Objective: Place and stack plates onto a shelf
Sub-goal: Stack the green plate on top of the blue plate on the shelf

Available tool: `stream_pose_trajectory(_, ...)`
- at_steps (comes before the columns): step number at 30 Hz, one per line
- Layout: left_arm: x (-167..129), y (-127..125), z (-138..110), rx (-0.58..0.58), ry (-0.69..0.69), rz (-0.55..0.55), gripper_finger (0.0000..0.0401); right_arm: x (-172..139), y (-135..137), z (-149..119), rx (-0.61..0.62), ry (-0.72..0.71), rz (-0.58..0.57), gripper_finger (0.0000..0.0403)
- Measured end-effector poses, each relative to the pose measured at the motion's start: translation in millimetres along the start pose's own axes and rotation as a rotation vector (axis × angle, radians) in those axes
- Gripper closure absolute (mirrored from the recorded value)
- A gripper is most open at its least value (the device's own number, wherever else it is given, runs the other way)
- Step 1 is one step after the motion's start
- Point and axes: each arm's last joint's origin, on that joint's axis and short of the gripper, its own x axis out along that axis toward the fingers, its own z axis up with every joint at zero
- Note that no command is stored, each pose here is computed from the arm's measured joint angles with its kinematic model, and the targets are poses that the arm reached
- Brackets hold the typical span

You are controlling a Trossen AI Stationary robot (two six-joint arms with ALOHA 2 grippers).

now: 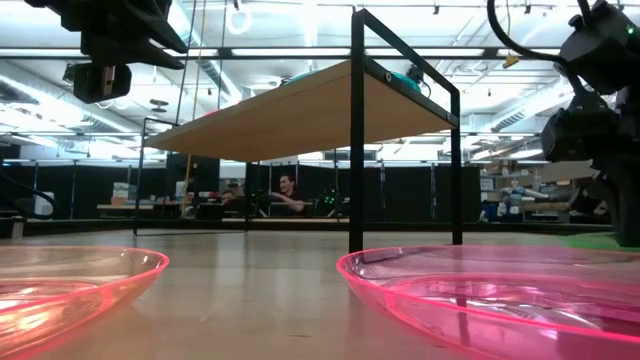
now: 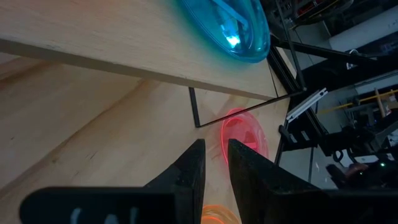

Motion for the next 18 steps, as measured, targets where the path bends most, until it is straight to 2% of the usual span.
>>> stream_pose_trajectory(18,0,0,0,-0.001,0.0,0.0,0.0326,-22,21,23,-0.046,0.026,-0.054,0.0393)
